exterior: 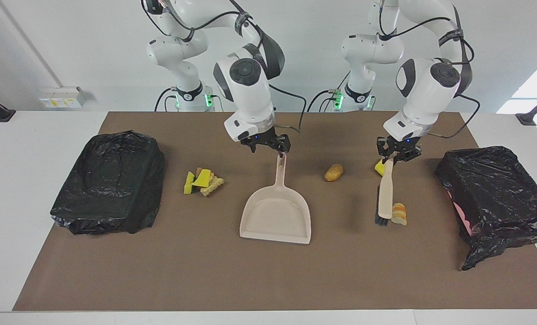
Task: Sweep and dump trash in bin
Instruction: 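Lift the brush with the left gripper while the right gripper grasps the dustpan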
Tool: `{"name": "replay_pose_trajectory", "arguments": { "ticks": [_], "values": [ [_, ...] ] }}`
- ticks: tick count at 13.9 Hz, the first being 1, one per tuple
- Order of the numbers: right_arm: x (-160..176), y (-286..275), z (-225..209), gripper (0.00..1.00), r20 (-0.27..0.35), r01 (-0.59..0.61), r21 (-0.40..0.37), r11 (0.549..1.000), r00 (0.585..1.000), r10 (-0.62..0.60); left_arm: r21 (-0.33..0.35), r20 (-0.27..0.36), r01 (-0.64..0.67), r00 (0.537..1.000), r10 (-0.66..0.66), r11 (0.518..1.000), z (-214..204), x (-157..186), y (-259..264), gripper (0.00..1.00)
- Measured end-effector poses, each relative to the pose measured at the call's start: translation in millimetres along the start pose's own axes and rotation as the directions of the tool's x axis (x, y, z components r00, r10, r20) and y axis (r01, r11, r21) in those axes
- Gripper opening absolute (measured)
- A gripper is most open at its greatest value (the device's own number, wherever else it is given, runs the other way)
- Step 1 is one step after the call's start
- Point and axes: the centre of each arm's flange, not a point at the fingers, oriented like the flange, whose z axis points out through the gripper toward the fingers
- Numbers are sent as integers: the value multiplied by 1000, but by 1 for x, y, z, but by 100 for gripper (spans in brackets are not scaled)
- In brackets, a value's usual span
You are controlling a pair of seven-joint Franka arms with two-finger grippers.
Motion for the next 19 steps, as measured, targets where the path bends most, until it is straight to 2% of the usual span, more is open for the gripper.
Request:
{"name": "replay_pose_trajectory", "arguments": {
  "ticks": [3,6,8,9,12,15,16,17,18,19],
  "values": [
    [-5,-22,51,100,0,13,-19,1000,1000,-13,28,-27,-57,998,58,998,18,-4,-68,27],
    [2,-17,56,100,-8,31,-36,999,999,-31,51,-40,-61,997,63,997,43,-2,-111,27],
    [4,-14,57,100,-7,37,-39,999,999,-37,57,-26,-66,997,68,996,57,4,-124,27],
    [3,-15,59,100,-6,39,-40,998,999,-39,47,-9,-70,997,71,996,63,5,-123,27],
    [10,-15,63,100,-27,32,-20,999,999,-33,-31,98,-87,991,90,996,75,-4,-104,27],
    [10,-13,67,100,-22,31,-27,999,999,-31,-76,159,-113,980,124,991,79,-10,-68,27],
    [10,-12,68,95,-21,30,-28,999,999,-31,-92,190,-111,973,127,989,80,-11,-50,27],
    [10,-12,69,95,-21,30,-29,999,999,-30,-103,227,-93,967,115,990,79,-11,-30,27],
    [10,-12,70,90,-21,29,-30,999,999,-30,-105,260,-66,961,92,992,78,-11,-8,27],
    [10,-12,70,78,-20,29,-30,999,999,-30,-100,284,-44,956,71,994,78,-11,11,27]
  ]
}}
